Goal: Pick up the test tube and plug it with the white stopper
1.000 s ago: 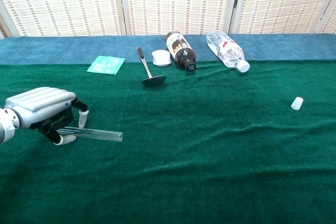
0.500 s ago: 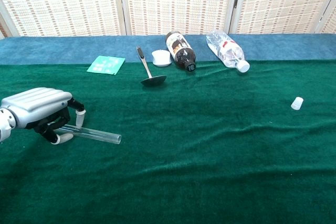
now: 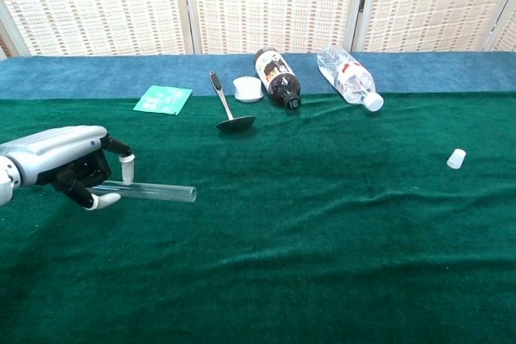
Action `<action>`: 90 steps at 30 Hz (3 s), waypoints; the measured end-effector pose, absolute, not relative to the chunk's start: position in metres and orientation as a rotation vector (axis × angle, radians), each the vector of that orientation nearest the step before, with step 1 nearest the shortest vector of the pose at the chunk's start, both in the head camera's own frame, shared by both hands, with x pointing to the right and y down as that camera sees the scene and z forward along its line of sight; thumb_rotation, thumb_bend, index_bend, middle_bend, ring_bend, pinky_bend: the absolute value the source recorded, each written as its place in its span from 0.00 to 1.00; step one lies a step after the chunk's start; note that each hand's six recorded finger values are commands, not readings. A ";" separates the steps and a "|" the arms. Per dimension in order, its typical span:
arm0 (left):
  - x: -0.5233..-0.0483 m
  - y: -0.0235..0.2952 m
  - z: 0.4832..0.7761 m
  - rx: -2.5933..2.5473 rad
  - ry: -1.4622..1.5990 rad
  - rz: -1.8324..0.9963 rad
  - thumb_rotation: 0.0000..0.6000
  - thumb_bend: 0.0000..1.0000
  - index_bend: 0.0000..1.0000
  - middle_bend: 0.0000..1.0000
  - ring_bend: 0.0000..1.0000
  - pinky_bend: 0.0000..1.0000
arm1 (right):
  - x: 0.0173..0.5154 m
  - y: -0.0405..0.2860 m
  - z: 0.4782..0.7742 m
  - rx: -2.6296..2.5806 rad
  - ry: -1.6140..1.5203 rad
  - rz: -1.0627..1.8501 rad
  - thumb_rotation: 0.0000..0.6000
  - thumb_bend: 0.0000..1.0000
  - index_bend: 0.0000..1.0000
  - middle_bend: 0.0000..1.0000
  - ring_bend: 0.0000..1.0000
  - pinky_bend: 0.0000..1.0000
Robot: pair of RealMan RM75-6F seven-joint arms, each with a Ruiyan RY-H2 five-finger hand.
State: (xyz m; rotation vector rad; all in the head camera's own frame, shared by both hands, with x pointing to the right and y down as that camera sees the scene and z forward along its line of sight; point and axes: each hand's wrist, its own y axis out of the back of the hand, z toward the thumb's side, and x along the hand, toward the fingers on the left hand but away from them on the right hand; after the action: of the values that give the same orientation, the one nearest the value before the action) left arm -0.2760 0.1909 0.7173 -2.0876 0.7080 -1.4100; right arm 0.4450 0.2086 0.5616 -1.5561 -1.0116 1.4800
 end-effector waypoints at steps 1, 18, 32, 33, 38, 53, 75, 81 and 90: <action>-0.276 0.190 0.716 -2.098 0.718 -1.406 1.00 0.48 0.65 0.95 0.93 0.84 | 0.445 0.209 0.561 -1.556 -1.011 1.480 1.00 0.41 0.00 0.08 0.15 0.00; -0.267 0.185 0.688 -2.273 0.835 -1.279 1.00 0.49 0.65 0.95 0.93 0.84 | 0.426 0.196 0.579 -1.669 -0.836 1.531 1.00 0.55 0.12 0.73 0.98 0.85; -0.265 0.184 0.678 -2.269 0.833 -1.249 1.00 0.50 0.65 0.95 0.93 0.84 | 0.434 0.199 0.621 -1.875 -0.833 1.698 1.00 0.90 0.12 0.92 1.00 1.00; -0.265 0.184 0.677 -2.268 0.833 -1.247 1.00 0.50 0.65 0.95 0.93 0.84 | 0.433 0.199 0.627 -1.904 -0.827 1.713 1.00 0.90 0.12 0.92 1.00 1.00; -0.266 0.185 0.675 -2.256 0.831 -1.243 1.00 0.49 0.65 0.95 0.93 0.84 | 0.427 0.192 0.651 -1.992 -0.795 1.758 1.00 0.90 0.12 0.92 1.00 1.00; -0.270 0.186 0.677 -2.252 0.833 -1.267 1.00 0.49 0.65 0.95 0.93 0.84 | 0.405 0.163 0.708 -2.103 -0.731 1.831 1.00 0.90 0.12 0.92 1.00 1.00; -0.270 0.190 0.681 -2.266 0.816 -1.277 1.00 0.49 0.65 0.95 0.93 0.84 | 0.373 0.162 0.707 -2.143 -0.694 1.741 1.00 0.90 0.12 0.92 1.00 1.00; -0.272 0.192 0.683 -2.267 0.813 -1.286 1.00 0.49 0.65 0.95 0.93 0.84 | 0.379 0.163 0.718 -2.140 -0.672 1.790 1.00 0.90 0.12 0.92 1.00 1.00; -0.276 0.194 0.685 -2.265 0.817 -1.303 1.00 0.49 0.65 0.95 0.93 0.84 | 0.366 0.161 0.733 -2.158 -0.622 1.793 1.00 0.90 0.12 0.92 1.00 1.00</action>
State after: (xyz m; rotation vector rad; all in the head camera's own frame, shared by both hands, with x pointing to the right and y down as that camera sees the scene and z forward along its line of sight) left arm -0.2759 0.1941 0.6846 -2.2651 0.8169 -1.3025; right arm 0.3660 0.1609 0.7327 -2.1583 -0.6216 1.7934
